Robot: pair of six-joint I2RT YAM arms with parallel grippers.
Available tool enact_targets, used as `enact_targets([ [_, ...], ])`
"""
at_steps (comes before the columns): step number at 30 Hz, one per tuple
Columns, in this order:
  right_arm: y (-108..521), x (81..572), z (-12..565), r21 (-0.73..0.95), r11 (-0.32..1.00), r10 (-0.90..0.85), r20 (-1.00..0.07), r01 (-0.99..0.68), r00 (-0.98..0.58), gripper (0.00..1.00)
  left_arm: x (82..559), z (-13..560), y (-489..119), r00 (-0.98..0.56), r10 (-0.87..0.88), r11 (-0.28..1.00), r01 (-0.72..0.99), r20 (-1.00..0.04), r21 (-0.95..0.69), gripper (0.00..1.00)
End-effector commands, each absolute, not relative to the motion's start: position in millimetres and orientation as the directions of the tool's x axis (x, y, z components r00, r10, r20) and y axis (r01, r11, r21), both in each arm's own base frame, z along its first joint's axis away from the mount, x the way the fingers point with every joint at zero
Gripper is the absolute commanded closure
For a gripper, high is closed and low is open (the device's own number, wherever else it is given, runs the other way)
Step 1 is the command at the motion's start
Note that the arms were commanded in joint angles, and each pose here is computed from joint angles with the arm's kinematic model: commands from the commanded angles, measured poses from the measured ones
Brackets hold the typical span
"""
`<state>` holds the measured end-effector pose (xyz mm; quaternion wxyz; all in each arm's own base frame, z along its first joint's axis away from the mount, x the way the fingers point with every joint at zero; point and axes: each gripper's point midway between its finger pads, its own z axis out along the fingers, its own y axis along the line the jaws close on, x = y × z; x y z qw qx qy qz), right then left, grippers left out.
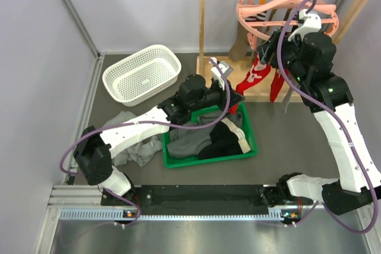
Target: Remove the socks clipped to the hanger
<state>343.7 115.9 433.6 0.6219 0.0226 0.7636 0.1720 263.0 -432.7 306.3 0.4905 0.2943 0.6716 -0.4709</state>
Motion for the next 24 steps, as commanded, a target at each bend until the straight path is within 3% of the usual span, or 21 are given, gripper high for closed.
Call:
enact_targets([
  [1, 109.2, 353.3, 438.8, 0.289, 0.946, 0.261, -0.948, -0.145, -0.184, 0.41, 252.1, 342.6, -427.3, -0.298, -0.125, 0.345, 0.881, -0.946, -0.323, 1.00],
  [6, 109.7, 355.2, 438.8, 0.293, 0.945, 0.266, -0.948, -0.144, -0.177, 0.46, 251.5, 340.4, -428.3, -0.302, -0.120, 0.344, 0.881, -0.946, -0.325, 1.00],
  [9, 110.0, 355.5, 440.2, 0.293, 0.945, 0.267, -0.949, -0.147, -0.170, 0.63, 250.4, 340.4, -428.4, -0.303, -0.118, 0.342, 0.882, -0.946, -0.325, 1.00],
  [10, 109.1, 354.0, 441.3, 0.292, 0.945, 0.268, -0.949, -0.148, -0.164, 0.74, 250.9, 338.9, -428.0, -0.303, -0.114, 0.346, 0.881, -0.946, -0.324, 1.00],
  [13, 107.9, 350.8, 445.7, 0.295, 0.943, 0.273, -0.951, -0.156, -0.144, 0.90, 251.0, 336.5, -426.1, -0.306, -0.111, 0.355, 0.877, -0.945, -0.326, 1.00],
  [19, 107.4, 349.0, 441.9, 0.296, 0.942, 0.276, -0.951, -0.157, -0.141, 0.93, 252.2, 323.7, -418.6, -0.327, -0.100, 0.393, 0.855, -0.940, -0.339, 1.00],
  [24, 109.0, 346.3, 439.1, 0.310, 0.937, 0.288, -0.946, -0.163, -0.146, 0.86, 262.9, 313.7, -401.7, -0.340, -0.092, 0.497, 0.799, -0.936, -0.339, 1.00],
])
